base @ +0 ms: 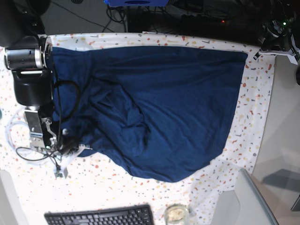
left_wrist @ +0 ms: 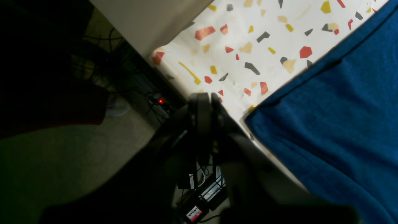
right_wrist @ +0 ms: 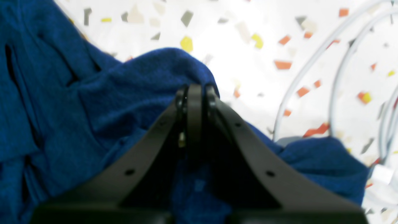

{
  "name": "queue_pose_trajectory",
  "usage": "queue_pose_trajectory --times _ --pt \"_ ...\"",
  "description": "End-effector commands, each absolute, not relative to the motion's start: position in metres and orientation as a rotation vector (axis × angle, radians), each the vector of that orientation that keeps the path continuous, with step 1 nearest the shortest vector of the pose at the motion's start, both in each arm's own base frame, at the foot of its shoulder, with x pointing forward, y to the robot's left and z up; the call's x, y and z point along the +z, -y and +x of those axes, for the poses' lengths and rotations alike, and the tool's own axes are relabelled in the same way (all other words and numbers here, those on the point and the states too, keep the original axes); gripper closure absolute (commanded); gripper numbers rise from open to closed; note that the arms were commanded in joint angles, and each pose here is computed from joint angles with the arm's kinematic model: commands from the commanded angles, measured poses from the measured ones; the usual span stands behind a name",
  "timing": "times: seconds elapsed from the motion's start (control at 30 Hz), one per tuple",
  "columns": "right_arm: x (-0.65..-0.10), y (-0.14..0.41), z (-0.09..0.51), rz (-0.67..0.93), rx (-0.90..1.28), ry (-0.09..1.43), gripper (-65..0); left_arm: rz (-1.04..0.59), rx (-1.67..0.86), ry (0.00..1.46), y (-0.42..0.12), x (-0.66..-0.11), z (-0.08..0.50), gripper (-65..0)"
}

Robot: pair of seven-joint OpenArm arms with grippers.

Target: Layout the t-shirt on the table in an organized manner, then fold the t-shirt properly

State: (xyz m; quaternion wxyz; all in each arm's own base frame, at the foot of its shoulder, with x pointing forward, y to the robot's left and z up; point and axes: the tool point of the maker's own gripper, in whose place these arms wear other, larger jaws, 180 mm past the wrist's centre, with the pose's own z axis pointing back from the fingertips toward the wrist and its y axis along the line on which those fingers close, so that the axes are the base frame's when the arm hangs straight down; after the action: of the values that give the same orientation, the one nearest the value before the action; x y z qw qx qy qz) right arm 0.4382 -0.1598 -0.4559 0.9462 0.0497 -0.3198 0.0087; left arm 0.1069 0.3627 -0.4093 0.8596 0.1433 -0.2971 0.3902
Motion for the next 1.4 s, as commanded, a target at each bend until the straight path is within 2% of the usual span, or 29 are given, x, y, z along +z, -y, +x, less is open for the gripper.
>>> queue_pose_trajectory --times 0.0,0.3,0.47,0.63,0.93,1.0,1.13,1.2,1.27,1.37 --pt "-0.423 0.165 0.466 0.095 0.019 0.751 -2.0 0.323 0.806 0.654 -0.37 -0.4 0.109 0.0" --pt "-0.394 0.171 0.482 0.076 0.035 0.834 -2.3 0.323 0.806 0.655 -0.37 -0.4 0.11 0.0" --pt "-0.397 0.152 0.474 0.146 0.133 0.829 -2.1 0.319 0.805 0.657 -0.37 -0.4 0.111 0.0" --pt "-0.405 0.136 0.431 0.152 0.193 0.795 -2.1 0.32 0.806 0.659 -0.37 -0.399 0.112 0.0" --pt "-0.426 0.055 0.34 0.283 0.278 0.765 -3.2 0.307 0.808 0.674 -0.368 -0.399 0.12 0.0" --pt "-0.434 0.033 0.322 0.309 0.349 0.73 -7.2 0.306 0.809 0.677 -0.368 -0.398 0.121 0.0" --pt "-0.434 0.023 0.312 0.318 0.382 0.712 -26.9 0.307 0.808 0.676 -0.368 -0.399 0.121 0.0" --pt "-0.424 0.025 0.316 0.307 0.395 0.726 -33.2 0.309 0.806 0.672 -0.368 -0.399 0.119 0.0" --pt "-0.409 0.036 0.325 0.278 0.409 0.771 -35.7 0.313 0.808 0.67 -0.369 -0.399 0.117 0.0" --pt "-0.387 0.06 0.355 0.235 0.353 0.838 -35.7 0.315 0.809 0.669 -0.37 -0.399 0.116 0.0"
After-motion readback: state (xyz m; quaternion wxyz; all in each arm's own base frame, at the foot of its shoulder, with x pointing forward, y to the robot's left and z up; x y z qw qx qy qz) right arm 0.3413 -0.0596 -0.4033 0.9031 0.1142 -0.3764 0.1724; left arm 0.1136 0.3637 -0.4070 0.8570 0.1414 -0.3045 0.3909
